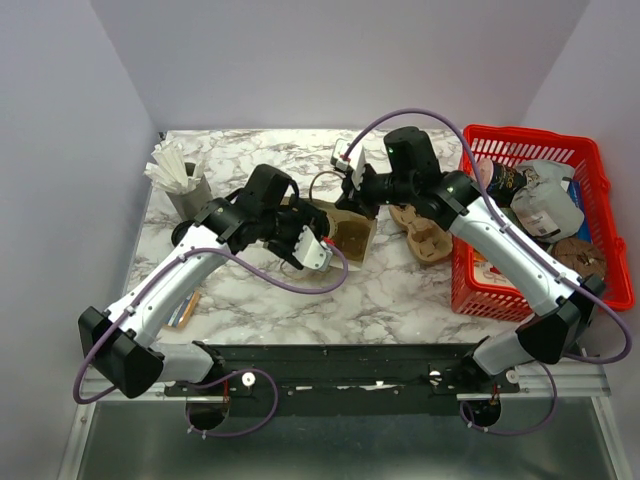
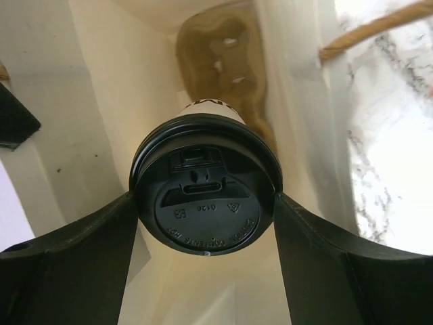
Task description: Pack the takeout coffee
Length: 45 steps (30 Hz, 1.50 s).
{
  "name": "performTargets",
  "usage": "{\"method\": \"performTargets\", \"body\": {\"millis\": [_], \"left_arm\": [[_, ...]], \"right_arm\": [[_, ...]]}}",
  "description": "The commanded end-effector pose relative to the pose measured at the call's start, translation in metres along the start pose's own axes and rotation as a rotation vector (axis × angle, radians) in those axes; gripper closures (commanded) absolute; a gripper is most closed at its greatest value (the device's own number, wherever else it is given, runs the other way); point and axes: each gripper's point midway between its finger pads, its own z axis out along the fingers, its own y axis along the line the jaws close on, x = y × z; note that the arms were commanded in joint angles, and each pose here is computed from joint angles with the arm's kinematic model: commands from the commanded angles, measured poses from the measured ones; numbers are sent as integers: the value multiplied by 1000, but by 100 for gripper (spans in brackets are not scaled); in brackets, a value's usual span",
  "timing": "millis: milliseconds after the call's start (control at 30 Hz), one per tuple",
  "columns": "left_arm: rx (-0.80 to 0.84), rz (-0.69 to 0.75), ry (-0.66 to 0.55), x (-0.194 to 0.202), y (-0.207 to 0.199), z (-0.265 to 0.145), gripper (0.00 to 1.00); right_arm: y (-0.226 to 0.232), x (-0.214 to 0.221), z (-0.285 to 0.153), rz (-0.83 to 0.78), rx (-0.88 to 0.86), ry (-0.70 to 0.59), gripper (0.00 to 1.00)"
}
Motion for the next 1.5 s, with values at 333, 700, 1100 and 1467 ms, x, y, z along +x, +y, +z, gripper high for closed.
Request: {"method": "performTargets", "body": {"millis": [333,700,1100,1467], "left_arm": [[82,98,99,14,-19,10,100],[-46,50,187,35,-16,30,100],[-108,18,285,59,-6,44,100],[-88,52,207,46,-2,50,100]], "right_arm": [[-8,-19,-5,-49,22,-47,99],[-12,-24,0,-147,82,-46,99],[4,-15,4,-109,100,-96,99],[1,-28,11,-7,89,-138,99]]}}
